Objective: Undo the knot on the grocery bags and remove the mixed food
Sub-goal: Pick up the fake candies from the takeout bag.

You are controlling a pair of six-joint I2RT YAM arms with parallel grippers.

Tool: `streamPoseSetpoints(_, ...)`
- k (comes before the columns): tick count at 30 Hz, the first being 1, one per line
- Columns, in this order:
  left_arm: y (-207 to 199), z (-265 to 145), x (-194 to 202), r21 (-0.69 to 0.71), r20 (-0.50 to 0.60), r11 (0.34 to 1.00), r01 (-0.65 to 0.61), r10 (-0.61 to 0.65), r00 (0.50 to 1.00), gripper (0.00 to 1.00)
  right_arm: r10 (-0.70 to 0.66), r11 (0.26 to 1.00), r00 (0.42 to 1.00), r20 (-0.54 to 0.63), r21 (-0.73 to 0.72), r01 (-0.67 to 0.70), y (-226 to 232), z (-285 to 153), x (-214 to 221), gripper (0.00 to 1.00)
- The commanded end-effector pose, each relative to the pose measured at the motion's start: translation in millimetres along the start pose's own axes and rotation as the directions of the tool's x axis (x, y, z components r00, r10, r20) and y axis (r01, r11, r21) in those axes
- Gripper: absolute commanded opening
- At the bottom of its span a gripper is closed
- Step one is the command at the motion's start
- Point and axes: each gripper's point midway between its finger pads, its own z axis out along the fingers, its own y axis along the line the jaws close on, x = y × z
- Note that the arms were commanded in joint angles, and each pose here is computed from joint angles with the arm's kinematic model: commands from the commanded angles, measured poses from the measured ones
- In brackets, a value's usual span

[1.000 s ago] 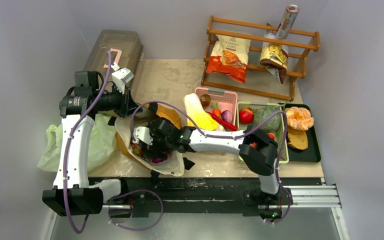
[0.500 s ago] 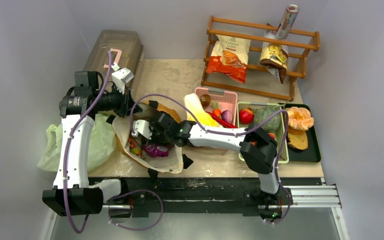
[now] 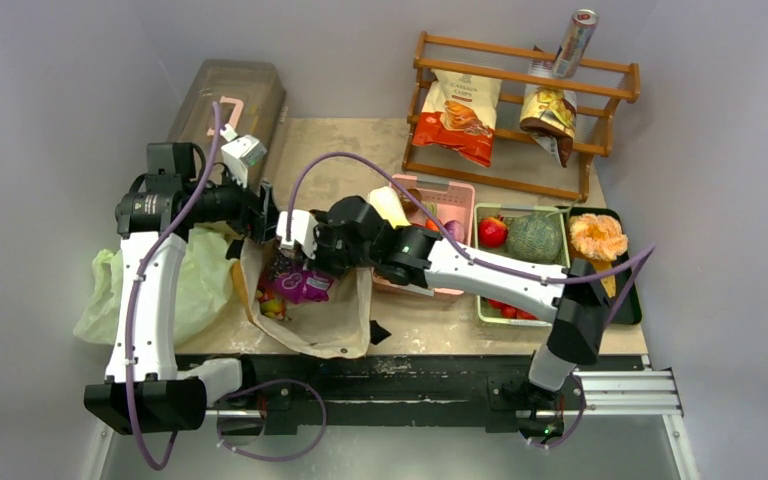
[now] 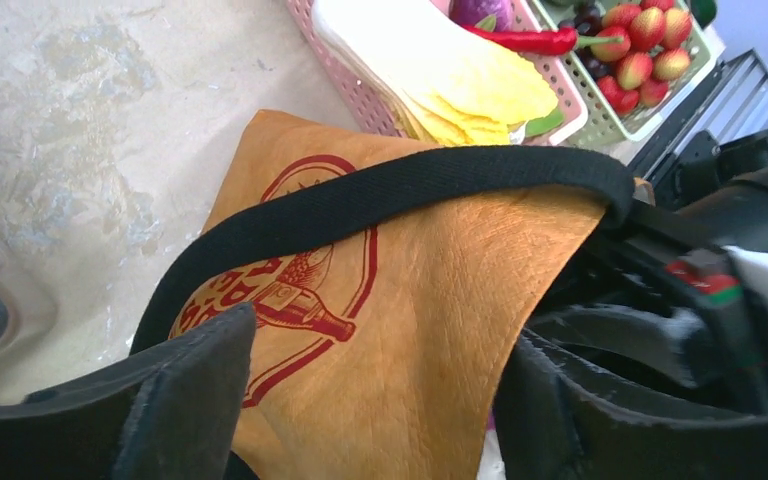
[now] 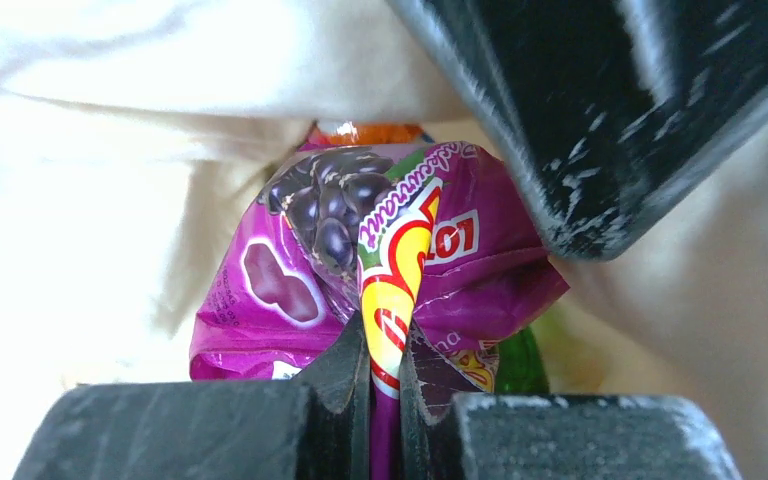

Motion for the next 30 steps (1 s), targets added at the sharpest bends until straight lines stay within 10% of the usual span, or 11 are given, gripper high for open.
streamPoseSetpoints(1,-22,-25,-34,-0.007,0.111,0.996,-0.085,0.086,0.990,0.91,-0.030,0.999,0.958,0.286,0.044,0.018,-17,-47,-91,0.00)
streamPoseSetpoints(10,-62,-80,-100,-0.014,0.250,0.989,-0.149,0.148,0.957,1.00,-0.029,0.992,0.914,0.406,0.126,-0.024,-47,-119,-128,0.00)
streamPoseSetpoints(16,-113,-97,-110,0.243,0.242,0.960,-0.140,0.080,0.967,1.00,-0.073,0.960,0.871,0.485,0.270,-0.069,-74,-180,-150,0.00)
streamPoseSetpoints(20,-111,-102,-108,0.118,0.312,0.953,-0.281,0.233,0.921,1.00,0.037,0.941,0.824,0.565,0.259,-0.220,-90,-212,-161,0.00)
streamPoseSetpoints(23,-116,-107,-108,-0.022,0.388,0.856,-0.517,0.484,0.784,1.00,0.130,0.918,0.774,0.620,0.220,-0.331,-98,-230,-168,0.00)
streamPoseSetpoints(30,-130,-97,-86,-0.233,0.297,0.262,-0.937,0.936,0.188,1.00,0.462,0.813,0.668,0.583,0.022,-0.582,-126,-232,-134,0.00)
